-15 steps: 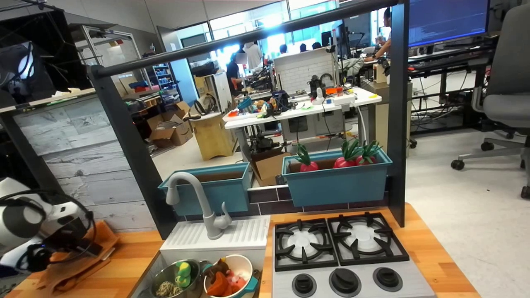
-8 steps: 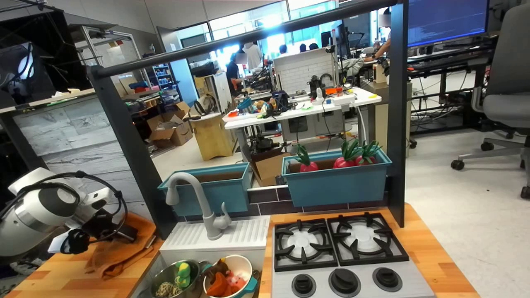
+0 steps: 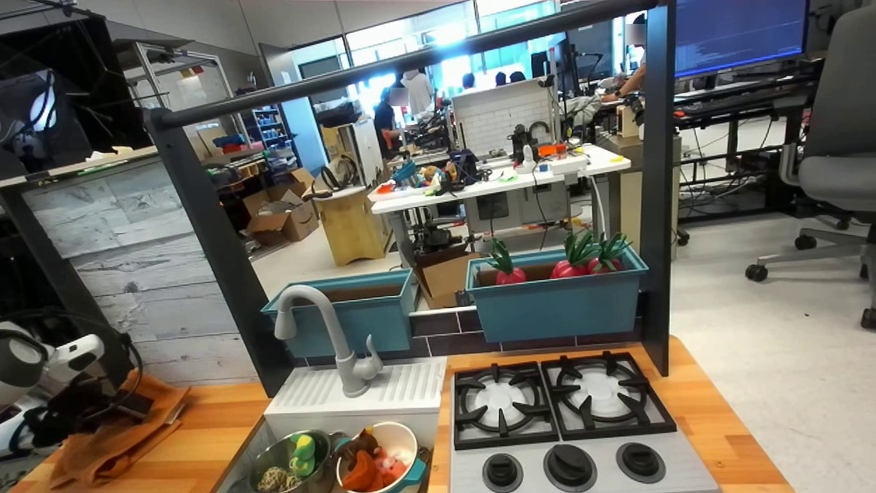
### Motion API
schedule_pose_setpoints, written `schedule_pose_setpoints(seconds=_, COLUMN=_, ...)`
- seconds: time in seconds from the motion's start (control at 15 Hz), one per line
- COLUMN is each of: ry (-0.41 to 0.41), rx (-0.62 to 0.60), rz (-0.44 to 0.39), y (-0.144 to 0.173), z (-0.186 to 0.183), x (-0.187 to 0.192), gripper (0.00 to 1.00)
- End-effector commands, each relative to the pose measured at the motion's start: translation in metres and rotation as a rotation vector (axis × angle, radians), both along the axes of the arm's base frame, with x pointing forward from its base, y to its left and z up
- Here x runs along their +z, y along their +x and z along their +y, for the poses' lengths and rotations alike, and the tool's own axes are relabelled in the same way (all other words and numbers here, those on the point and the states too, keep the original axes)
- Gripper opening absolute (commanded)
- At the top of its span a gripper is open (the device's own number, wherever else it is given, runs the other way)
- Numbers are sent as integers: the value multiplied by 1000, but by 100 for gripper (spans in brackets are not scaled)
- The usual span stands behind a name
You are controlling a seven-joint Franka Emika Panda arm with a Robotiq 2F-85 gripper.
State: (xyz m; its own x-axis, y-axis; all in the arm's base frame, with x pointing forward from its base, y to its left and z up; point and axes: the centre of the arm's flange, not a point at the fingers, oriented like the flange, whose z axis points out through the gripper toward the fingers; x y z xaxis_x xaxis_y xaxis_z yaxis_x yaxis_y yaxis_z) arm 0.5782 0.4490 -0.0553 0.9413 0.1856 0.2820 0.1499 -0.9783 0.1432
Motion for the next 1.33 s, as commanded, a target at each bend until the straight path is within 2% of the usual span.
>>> schedule_pose_setpoints(seconds=0.0, ry=-82, rx=-19, rz=27, y=27, z=-16, x=-38, gripper=100)
schedule_pose_setpoints(seconds=0.33, ry=-284, rx=-168, rz=18, y=62, z=-117, x=-17, gripper=100)
schedule_pose_setpoints(seconds=0.53, ry=-342, rx=-179, rz=4, y=73, z=-136, x=-19, gripper=100)
schedule_pose_setpoints(seconds=0.67, ry=-331, rx=-106, rz=0, y=66, z=-112, x=-35, gripper=100)
schedule_pose_setpoints(seconds=0.8, ry=-278, rx=-26, rz=0, y=44, z=-69, x=-44, gripper=100)
schedule_pose_setpoints(seconds=1.13, ry=-84, rx=158, rz=-23, y=-14, z=38, x=-31, gripper=100)
schedule_pose_setpoints(seconds=1.27, ry=-56, rx=179, rz=-6, y=-27, z=58, x=-27, gripper=100)
